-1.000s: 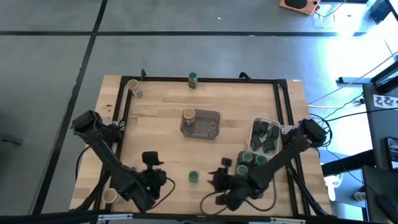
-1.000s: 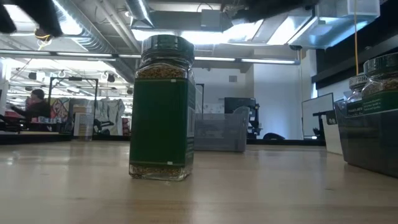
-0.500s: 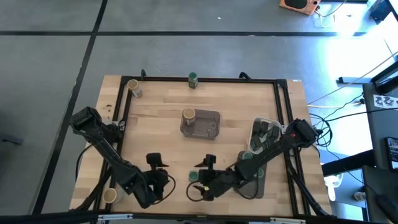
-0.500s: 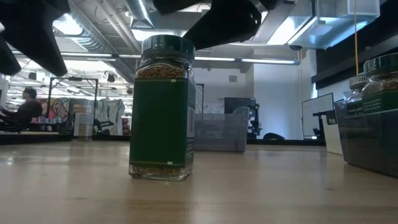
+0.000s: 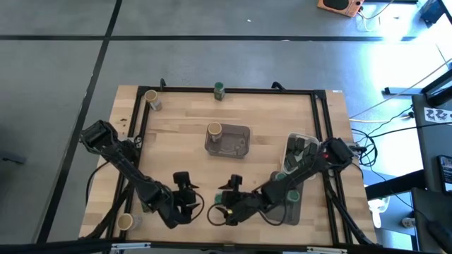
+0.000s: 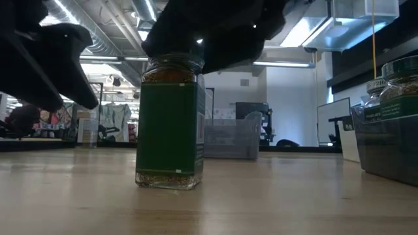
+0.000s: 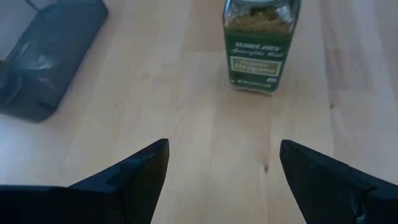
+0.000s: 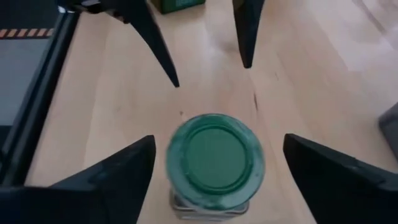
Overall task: Sort spices by type
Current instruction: Put the bottom green seasoning bottle into the bottom black bin
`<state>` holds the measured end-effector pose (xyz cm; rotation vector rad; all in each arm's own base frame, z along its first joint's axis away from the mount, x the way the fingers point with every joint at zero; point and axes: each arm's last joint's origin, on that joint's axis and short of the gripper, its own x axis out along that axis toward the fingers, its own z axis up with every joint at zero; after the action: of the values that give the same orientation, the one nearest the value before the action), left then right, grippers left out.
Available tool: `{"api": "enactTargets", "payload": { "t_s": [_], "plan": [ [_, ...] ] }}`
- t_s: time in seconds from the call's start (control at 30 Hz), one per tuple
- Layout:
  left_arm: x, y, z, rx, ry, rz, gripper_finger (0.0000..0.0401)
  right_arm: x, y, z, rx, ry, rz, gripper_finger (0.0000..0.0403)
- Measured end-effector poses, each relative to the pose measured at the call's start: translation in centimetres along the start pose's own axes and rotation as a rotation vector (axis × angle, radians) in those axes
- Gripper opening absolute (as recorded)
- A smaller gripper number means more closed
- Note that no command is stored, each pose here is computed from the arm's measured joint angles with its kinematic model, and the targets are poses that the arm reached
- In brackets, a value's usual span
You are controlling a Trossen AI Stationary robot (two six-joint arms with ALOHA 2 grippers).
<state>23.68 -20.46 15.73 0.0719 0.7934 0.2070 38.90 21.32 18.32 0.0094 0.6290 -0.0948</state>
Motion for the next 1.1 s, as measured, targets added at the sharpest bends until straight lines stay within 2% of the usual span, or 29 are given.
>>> {"api": "enactTargets", "payload": {
  "t_s": [0.17,0.43,0.67,0.8,1.1],
  "plan": [
    [0.2,0.2,-0.5,-0.010,0.009,0.009,0.0303,0.1,-0.2,0.0,0.004,0.003,-0.007,0.0311],
    [0.4,0.3,-0.8,-0.020,0.003,0.008,0.0303,0.1,-0.2,0.0,-0.006,0.008,-0.007,0.0216],
    [0.4,0.3,-0.7,-0.019,-0.004,0.012,0.0303,-0.7,0.2,0.0,-0.061,0.014,0.002,0.0209],
    [0.4,0.3,-0.7,-0.020,-0.007,0.014,0.0303,-3.5,0.7,0.7,-0.070,0.018,-0.001,0.0210],
    [0.4,0.3,-0.7,-0.021,-0.009,0.014,0.0303,-12.9,1.6,1.4,-0.021,0.054,0.023,0.0211]
  ]
}}
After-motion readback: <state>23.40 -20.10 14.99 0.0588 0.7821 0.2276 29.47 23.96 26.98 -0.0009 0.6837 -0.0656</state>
